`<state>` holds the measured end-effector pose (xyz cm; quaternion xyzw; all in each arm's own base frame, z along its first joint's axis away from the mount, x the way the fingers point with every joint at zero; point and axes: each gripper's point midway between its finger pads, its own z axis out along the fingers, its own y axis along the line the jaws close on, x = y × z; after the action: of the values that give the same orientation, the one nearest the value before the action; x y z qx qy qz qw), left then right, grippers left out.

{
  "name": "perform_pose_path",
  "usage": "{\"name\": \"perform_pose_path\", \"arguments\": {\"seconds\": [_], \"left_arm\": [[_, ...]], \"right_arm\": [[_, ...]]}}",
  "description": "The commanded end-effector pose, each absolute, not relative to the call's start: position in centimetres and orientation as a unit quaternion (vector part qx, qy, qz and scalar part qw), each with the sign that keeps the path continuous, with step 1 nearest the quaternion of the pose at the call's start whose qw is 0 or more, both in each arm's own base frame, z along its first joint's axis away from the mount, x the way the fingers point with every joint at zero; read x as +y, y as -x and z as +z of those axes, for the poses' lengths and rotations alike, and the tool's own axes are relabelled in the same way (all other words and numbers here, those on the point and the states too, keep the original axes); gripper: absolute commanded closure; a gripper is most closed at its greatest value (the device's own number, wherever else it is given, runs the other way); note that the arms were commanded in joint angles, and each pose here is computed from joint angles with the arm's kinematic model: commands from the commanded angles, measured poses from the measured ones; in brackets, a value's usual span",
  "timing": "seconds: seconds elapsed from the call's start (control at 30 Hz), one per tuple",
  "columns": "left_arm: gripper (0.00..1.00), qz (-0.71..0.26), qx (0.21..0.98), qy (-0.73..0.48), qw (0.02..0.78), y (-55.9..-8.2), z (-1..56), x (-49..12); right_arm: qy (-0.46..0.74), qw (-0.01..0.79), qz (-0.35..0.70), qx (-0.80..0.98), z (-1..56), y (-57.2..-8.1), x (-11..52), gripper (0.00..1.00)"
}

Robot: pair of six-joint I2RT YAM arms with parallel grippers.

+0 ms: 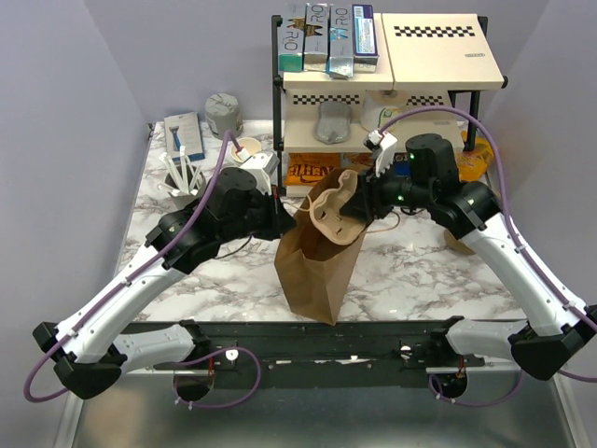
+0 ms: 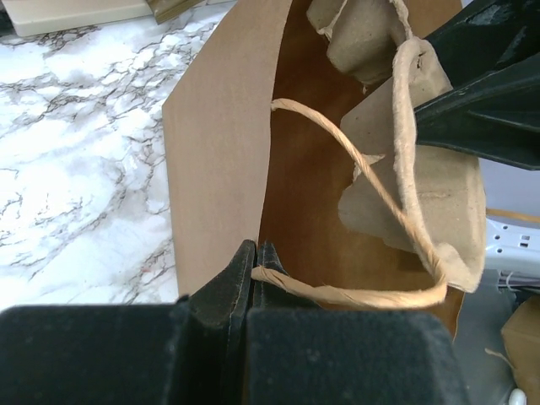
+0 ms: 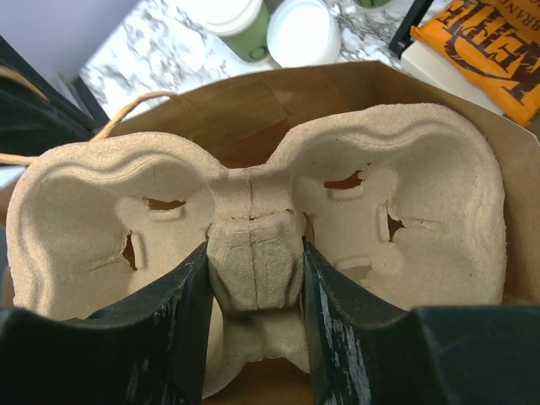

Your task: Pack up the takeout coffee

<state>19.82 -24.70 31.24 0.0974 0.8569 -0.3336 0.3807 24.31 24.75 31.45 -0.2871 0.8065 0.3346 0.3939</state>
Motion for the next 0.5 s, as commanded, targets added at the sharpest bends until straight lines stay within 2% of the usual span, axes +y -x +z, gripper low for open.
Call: {"name": "perform_pose_path", "arguments": {"seconds": [0.0,0.47], "left_arm": [[1.0,-0.337,0.858,-0.107,0.373,-19.7,31.3,-24.8],[1.0,-0.346,0.857,-0.107,0.366,-20.2,31.7,-25.8]], "right_arm": [[0.333,0.388,0.284,0.811,30.3,-24.0,24.0,0.55],[0.405,0.35,0.171,0.827,26.7,-23.2,24.3,0.53]]}}
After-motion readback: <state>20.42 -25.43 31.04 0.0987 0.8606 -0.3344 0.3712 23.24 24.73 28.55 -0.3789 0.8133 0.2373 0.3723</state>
